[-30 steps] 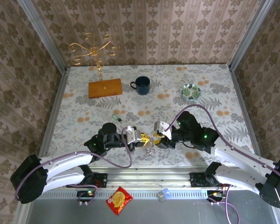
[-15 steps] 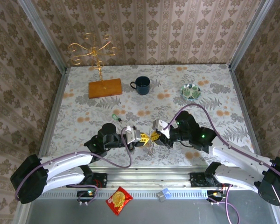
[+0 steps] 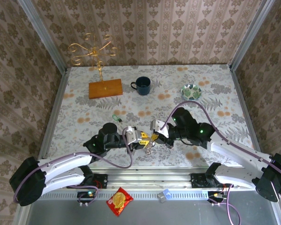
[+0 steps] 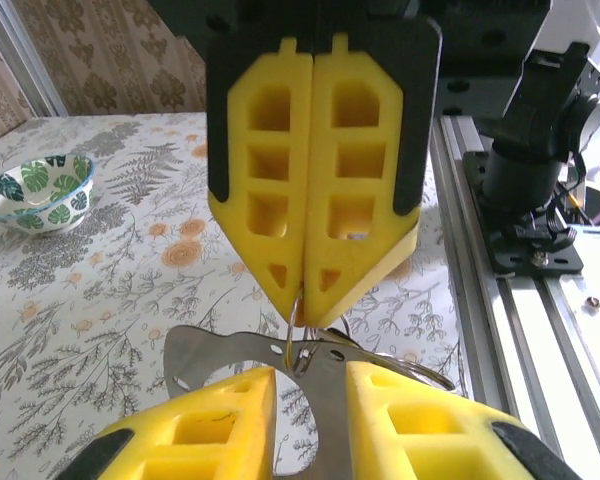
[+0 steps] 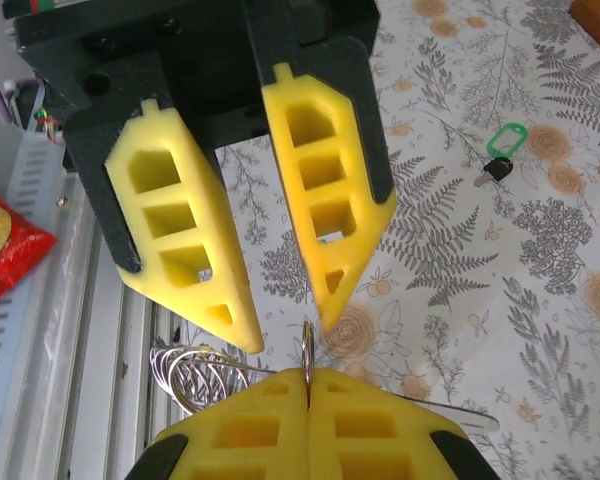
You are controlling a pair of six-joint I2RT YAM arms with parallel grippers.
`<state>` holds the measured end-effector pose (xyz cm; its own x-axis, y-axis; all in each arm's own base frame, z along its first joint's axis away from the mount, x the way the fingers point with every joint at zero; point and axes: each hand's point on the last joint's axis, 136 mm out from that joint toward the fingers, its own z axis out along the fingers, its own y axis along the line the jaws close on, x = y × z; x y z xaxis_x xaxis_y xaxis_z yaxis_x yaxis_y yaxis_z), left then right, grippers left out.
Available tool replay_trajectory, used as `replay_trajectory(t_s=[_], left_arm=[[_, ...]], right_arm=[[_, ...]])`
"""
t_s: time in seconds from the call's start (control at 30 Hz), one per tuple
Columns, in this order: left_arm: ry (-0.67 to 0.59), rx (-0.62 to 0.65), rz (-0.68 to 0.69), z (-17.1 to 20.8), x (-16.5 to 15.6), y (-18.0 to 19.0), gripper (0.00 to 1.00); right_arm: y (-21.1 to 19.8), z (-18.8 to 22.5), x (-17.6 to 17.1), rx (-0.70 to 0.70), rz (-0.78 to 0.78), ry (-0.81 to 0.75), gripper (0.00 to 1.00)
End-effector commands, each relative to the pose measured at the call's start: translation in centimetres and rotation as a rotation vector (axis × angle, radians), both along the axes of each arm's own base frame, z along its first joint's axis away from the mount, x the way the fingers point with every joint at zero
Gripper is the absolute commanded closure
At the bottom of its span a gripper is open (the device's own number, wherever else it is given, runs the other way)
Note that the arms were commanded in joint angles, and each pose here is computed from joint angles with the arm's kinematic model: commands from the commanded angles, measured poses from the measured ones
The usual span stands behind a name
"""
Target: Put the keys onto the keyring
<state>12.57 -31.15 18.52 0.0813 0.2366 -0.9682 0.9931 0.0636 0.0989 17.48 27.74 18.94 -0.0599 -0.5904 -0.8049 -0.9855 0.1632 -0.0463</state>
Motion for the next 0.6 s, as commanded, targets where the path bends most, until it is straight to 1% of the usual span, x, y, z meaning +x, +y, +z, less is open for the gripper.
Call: replay_trajectory(t_s=[0.0, 0.2, 0.3, 0.4, 0.47, 0.5, 0.57], left_arm=[[-0.047, 0.022, -0.026, 1.2, -0.1, -0.2, 0.76], [-0.061, 0.04, -0.04, 1.5, -0.1, -0.4, 0.78], [-0.058, 0.051, -0.051, 1.4, -0.1, -0.5, 0.83], [-0.05, 0.069, -0.064, 1.1, -0.1, -0.7, 0.91], [-0.046, 0.073, -0.07, 0.9, -0.2, -0.7, 1.0], [-0.045, 0.071, -0.07, 0.9, -0.2, -0.7, 1.0], [-0.047, 0.061, -0.067, 1.0, -0.2, -0.7, 1.0]], right_arm=[[-0.4, 0.0, -0.6, -0.104, 0.062, -0.034, 1.0], [-0.2, 0.1, -1.2, -0.22, 0.126, -0.064, 1.0], [0.2, 0.3, -1.4, -0.253, 0.152, -0.082, 1.0], [0.8, 0.9, -1.5, -0.215, 0.159, -0.08, 1.0], [1.1, 1.3, -1.6, -0.18, 0.158, -0.081, 1.0], [1.1, 1.6, -1.6, -0.159, 0.15, -0.084, 1.0], [1.1, 2.1, -1.3, -0.098, 0.119, -0.082, 0.89]])
